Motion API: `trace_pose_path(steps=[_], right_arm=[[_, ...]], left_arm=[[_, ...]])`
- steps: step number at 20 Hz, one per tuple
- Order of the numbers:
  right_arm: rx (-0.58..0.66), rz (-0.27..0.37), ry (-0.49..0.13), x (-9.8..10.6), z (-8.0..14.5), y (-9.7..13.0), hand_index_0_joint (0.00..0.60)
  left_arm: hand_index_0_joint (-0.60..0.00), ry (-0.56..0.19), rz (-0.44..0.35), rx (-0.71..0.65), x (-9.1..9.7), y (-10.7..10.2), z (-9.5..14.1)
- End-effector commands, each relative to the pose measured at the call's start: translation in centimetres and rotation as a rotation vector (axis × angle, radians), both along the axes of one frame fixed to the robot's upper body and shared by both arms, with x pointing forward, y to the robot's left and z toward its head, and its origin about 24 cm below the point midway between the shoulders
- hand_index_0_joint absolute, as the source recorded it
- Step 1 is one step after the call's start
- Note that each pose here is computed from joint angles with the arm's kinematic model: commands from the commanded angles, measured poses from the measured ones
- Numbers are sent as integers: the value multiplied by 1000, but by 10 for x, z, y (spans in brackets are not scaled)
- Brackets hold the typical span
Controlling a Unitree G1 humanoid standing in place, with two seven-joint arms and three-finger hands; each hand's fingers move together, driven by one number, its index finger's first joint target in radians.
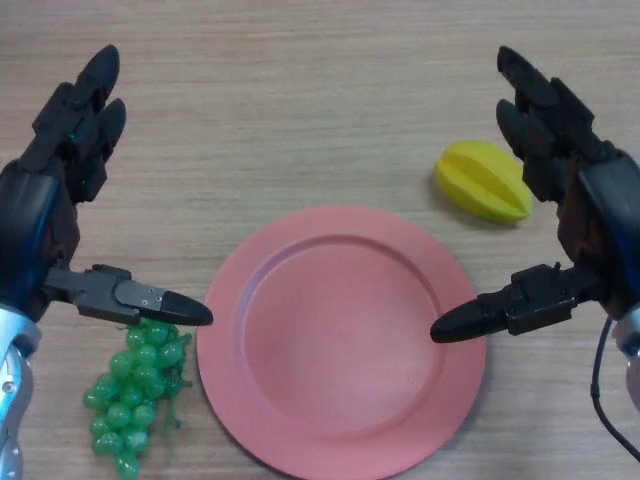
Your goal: Pick up the yellow starfruit and place it on the plate
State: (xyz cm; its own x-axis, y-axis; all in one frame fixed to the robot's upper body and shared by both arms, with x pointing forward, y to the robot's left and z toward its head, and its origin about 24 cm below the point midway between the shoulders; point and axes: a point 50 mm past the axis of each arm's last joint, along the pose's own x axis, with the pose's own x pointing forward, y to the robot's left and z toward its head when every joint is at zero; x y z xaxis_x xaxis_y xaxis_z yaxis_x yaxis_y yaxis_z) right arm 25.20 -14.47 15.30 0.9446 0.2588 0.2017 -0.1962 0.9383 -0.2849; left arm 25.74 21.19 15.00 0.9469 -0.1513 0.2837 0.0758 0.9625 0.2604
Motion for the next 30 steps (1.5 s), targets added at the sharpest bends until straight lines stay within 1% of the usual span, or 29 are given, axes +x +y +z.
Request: trace_pose_path(steps=[1,3,5,7,8,9,10,11,12,15,16,17,19,20,21,22,23,24,25,26,28,29,30], right_arm=[[32,12,-248,-8,34,-2,0],[49,15,-238,-6,33,-2,0],[51,4,-241,-1,34,-4,0],[51,-16,-236,7,30,-6,0],[24,-26,-246,15,32,-8,0],[26,-33,-249,19,32,-9,0],[-12,-50,-271,28,32,-11,0],[-4,-59,-272,34,32,-12,0],[-33,-73,-283,42,31,-14,0],[-74,-115,-287,59,30,-19,0],[-87,-137,-301,66,30,-22,0],[-108,-146,-294,69,28,-23,0],[-118,-171,-294,79,29,-26,0],[-119,-173,-270,83,26,-27,0],[-116,-174,-271,85,26,-27,0],[-99,-174,-238,90,24,-29,0],[-88,-178,-229,92,23,-31,0],[-103,-186,-217,98,19,-33,0],[-110,-187,-215,101,16,-34,0],[-123,-204,-225,107,13,-37,0],[-108,-217,-221,113,9,-41,0],[-101,-212,-196,115,7,-42,0],[-63,-213,-182,117,6,-45,0]], left_arm=[[0,-239,29,17,-10,17,39],[0,-234,34,28,-10,18,37],[0,-229,36,27,-9,17,36],[0,-215,22,29,-9,13,35],[0,-211,13,25,-9,12,35],[0,-209,8,22,-10,12,35],[0,-220,11,13,-9,13,34],[0,-224,14,11,-9,13,33],[0,-225,12,9,-10,11,35],[0,-212,2,-3,-10,12,37],[0,-211,1,-5,-11,12,36],[0,-210,1,-6,-12,12,35],[0,-224,1,-23,-14,14,36],[0,-236,4,-39,-15,16,38],[0,-241,7,-46,-16,17,38],[0,-242,10,-55,-16,20,39],[0,-243,13,-56,-16,21,40],[0,-248,16,-63,-17,22,39],[0,-248,17,-65,-17,22,38],[0,-246,17,-61,-17,22,37],[0,-242,23,-59,-16,24,36],[0,-242,25,-55,-16,24,35],[0,-240,26,-55,-16,24,34]])
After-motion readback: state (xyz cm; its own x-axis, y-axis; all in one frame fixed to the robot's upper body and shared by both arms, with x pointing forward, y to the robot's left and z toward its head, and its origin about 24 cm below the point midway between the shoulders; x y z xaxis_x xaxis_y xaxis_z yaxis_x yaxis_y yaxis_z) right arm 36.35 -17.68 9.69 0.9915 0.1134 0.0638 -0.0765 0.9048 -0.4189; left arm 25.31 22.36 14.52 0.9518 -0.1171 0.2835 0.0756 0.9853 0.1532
